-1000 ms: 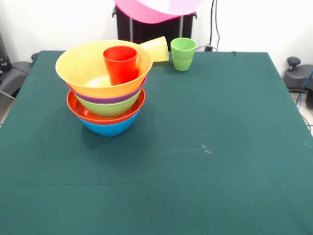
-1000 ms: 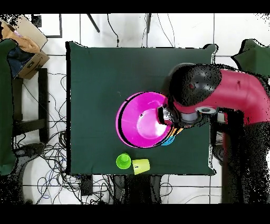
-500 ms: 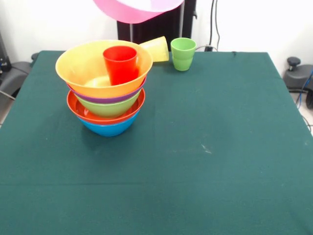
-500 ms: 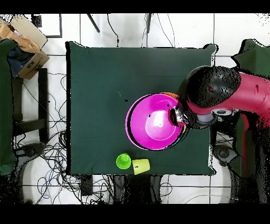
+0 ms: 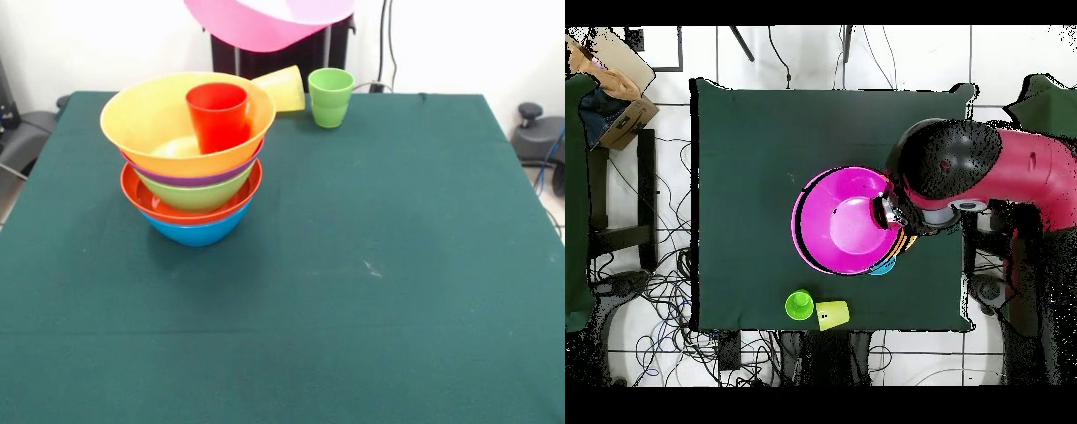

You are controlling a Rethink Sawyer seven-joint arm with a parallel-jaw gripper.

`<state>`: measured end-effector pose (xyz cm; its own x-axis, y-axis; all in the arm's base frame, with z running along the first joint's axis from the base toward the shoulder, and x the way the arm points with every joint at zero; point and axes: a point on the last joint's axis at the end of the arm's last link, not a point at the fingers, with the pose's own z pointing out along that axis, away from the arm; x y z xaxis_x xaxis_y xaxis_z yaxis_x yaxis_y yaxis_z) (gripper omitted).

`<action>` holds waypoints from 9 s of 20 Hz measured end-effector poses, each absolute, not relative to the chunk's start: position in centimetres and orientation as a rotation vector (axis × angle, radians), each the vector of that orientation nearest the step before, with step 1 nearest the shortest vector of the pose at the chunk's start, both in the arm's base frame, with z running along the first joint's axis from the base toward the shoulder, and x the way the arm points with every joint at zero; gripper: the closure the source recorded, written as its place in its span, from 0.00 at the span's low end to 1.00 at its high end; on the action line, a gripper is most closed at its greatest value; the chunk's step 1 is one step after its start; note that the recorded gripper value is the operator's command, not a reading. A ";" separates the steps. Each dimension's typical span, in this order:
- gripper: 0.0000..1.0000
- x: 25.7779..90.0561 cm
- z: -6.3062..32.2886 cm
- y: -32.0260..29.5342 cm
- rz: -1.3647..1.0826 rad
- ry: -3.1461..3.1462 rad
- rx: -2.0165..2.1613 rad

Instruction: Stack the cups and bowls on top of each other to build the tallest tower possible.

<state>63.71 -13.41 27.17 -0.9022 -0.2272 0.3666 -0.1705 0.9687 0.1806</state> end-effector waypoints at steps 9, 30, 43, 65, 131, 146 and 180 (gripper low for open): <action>1.00 63.2 26.5 -13.1 -0.226 -2.730 0.324; 1.00 62.4 27.1 -18.1 -0.233 -2.773 0.298; 0.00 61.9 26.6 -15.3 -0.258 -2.743 0.395; 0.00 62.3 26.6 -14.5 -0.225 -2.749 0.466; 0.00 61.7 16.0 8.9 -0.278 -3.182 0.502; 0.00 61.0 10.9 4.2 -0.321 -3.377 0.446; 0.00 53.5 1.7 11.8 -0.186 -3.185 0.649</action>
